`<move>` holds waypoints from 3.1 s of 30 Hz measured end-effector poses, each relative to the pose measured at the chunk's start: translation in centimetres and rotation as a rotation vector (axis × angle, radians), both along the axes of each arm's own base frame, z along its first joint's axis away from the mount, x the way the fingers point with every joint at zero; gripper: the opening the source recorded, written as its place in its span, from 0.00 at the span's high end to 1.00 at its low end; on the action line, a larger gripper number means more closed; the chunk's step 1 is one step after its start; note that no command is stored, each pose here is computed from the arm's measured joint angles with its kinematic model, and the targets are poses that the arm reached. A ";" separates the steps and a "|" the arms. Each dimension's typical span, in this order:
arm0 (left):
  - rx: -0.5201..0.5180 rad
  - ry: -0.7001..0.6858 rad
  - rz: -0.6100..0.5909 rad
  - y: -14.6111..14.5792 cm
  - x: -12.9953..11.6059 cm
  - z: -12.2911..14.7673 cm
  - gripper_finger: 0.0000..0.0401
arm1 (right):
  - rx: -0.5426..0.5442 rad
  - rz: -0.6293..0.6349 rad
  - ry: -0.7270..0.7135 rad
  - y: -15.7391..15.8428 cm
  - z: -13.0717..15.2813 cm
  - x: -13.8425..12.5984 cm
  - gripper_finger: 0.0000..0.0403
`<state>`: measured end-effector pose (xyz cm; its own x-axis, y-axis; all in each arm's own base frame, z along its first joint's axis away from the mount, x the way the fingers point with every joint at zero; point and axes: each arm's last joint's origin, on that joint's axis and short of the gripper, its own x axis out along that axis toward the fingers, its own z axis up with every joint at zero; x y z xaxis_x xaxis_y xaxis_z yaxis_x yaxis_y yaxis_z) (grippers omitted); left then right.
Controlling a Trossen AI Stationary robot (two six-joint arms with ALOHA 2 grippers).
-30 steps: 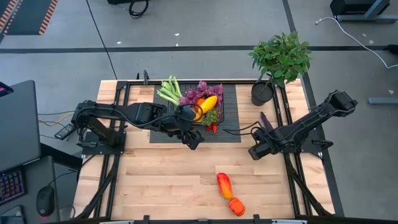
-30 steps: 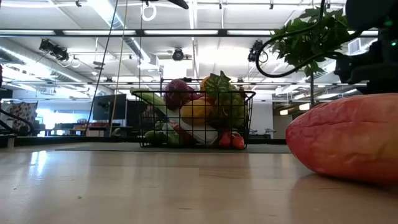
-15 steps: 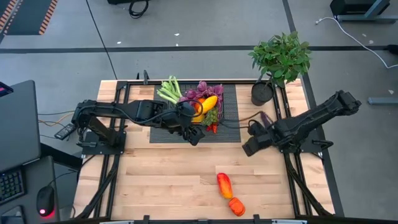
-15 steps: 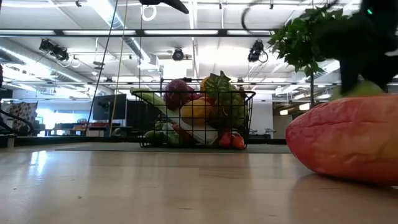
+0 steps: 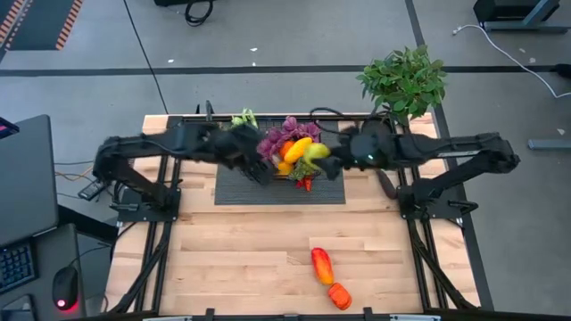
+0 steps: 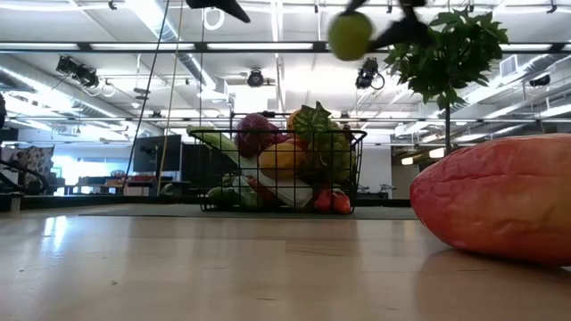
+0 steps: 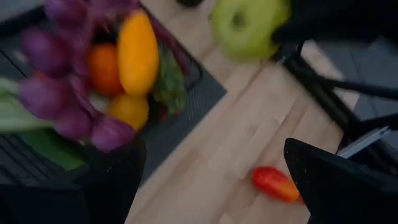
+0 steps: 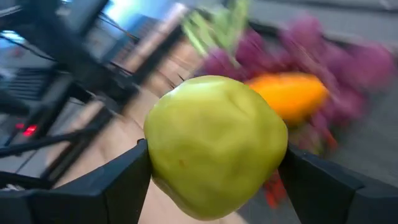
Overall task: Build produce basket
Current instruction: Put the apple into the wire basket, then put the mango into the wire basket
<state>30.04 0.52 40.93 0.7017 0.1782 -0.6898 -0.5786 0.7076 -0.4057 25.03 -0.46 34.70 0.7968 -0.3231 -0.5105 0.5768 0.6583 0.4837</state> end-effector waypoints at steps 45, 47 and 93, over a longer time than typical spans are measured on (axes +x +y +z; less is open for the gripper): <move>0.020 0.001 0.034 2.3 1.3 -0.8 0.04 | -0.029 0.128 0.213 -3.3 -2.0 1.3 0.05; 0.010 -0.011 0.006 1.1 1.6 -0.8 0.04 | 0.030 0.181 0.266 -2.2 -2.3 0.7 0.05; 0.604 -0.061 -1.199 -15.1 15.6 -19.1 0.04 | 0.842 0.143 0.477 18.6 -3.6 -7.2 0.08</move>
